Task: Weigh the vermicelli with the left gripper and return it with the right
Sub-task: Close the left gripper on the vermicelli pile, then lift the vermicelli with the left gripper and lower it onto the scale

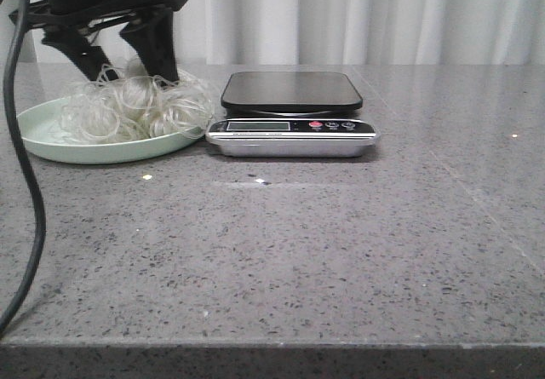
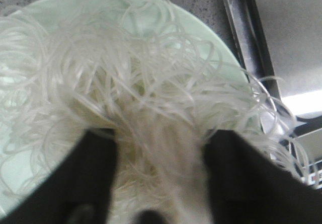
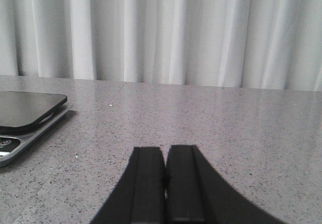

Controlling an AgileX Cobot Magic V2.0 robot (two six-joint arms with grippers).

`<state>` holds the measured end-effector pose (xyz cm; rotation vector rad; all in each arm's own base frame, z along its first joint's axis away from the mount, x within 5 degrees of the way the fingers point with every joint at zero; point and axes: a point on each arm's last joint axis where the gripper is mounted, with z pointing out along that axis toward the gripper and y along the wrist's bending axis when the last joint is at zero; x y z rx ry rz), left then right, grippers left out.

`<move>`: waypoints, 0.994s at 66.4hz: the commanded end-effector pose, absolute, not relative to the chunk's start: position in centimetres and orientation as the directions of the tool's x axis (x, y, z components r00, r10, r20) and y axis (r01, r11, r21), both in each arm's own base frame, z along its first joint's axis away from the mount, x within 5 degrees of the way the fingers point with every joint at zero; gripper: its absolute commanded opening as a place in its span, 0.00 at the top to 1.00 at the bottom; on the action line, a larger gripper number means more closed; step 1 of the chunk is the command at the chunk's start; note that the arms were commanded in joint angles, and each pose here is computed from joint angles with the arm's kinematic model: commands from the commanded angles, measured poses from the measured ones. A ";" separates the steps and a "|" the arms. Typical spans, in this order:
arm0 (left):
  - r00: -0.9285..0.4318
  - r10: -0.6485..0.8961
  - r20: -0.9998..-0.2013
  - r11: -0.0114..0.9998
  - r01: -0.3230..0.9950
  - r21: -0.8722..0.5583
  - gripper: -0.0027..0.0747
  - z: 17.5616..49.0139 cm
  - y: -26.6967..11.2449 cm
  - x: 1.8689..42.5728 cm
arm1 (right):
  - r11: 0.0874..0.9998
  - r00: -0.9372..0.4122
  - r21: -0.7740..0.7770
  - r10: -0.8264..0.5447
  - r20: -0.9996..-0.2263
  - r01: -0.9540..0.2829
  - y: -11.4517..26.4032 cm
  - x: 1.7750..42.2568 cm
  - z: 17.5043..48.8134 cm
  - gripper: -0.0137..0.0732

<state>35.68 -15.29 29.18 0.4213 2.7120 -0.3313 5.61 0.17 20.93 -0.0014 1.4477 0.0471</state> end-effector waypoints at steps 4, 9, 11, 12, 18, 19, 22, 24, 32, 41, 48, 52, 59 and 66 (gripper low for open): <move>-0.830 0.227 -0.510 0.912 0.365 -0.187 0.77 33.9 -15.7 35.4 | 0.999 0.229 0.021 0.027 -0.973 -0.030 0.1 5.3 22.0 0.66; -0.801 0.215 -0.558 0.904 0.380 -0.198 0.77 35.9 -16.0 35.5 | 0.999 0.229 0.021 0.027 -0.973 -0.030 0.1 5.3 22.0 0.66; -0.791 0.210 -0.575 0.900 0.387 -0.203 0.78 36.5 -16.2 35.5 | 0.999 0.229 0.021 0.027 -0.973 -0.030 0.1 5.3 22.0 0.66; -0.781 0.206 -0.589 0.895 0.393 -0.208 0.79 37.1 -16.4 35.4 | 0.999 0.229 0.021 0.027 -0.973 -0.030 0.1 5.3 22.0 0.66; -0.736 0.188 -0.650 0.874 0.428 -0.232 0.80 39.5 -17.3 35.1 | 0.999 0.229 0.021 0.027 -0.973 -0.030 0.1 5.3 22.0 0.66; -0.732 0.185 -0.656 0.873 0.429 -0.231 0.80 39.7 -17.3 35.2 | 0.999 0.229 0.021 0.027 -0.973 -0.030 0.1 5.3 22.0 0.66; -0.701 0.178 -0.690 0.853 0.460 -0.247 0.80 40.8 -18.2 34.8 | 0.999 0.229 0.021 0.027 -0.973 -0.030 0.1 5.3 22.0 0.66; -0.681 0.180 -0.710 0.841 0.480 -0.248 0.80 41.4 -18.6 34.6 | 0.999 0.229 0.021 0.027 -0.973 -0.030 0.1 5.3 22.0 0.66; -0.600 0.215 -0.770 0.792 0.569 -0.222 0.80 42.2 -21.0 33.9 | 0.999 0.229 0.021 0.027 -0.973 -0.030 0.1 5.3 22.0 0.66; -0.576 0.231 -0.784 0.771 0.600 -0.213 0.80 41.3 -23.0 34.1 | 0.999 0.229 0.021 0.027 -0.973 -0.030 0.1 5.3 22.0 0.66; -0.604 0.255 -0.755 0.770 0.599 -0.220 0.79 39.3 -24.1 35.0 | 0.999 0.229 0.021 0.027 -0.973 -0.030 0.1 5.3 22.0 0.66; -0.627 0.273 -0.729 0.772 0.595 -0.224 0.76 37.9 -24.6 35.6 | 0.999 0.229 0.021 0.027 -0.973 -0.030 0.1 5.3 22.0 0.66; -0.653 0.289 -0.700 0.776 0.588 -0.228 0.66 36.4 -25.0 36.2 | 0.999 0.229 0.021 0.027 -0.973 -0.030 0.1 5.3 22.0 0.66; -0.664 0.289 -0.690 0.776 0.585 -0.237 0.45 35.7 -25.2 36.6 | 0.999 0.229 0.021 0.027 -0.973 -0.030 0.1 5.3 22.0 0.66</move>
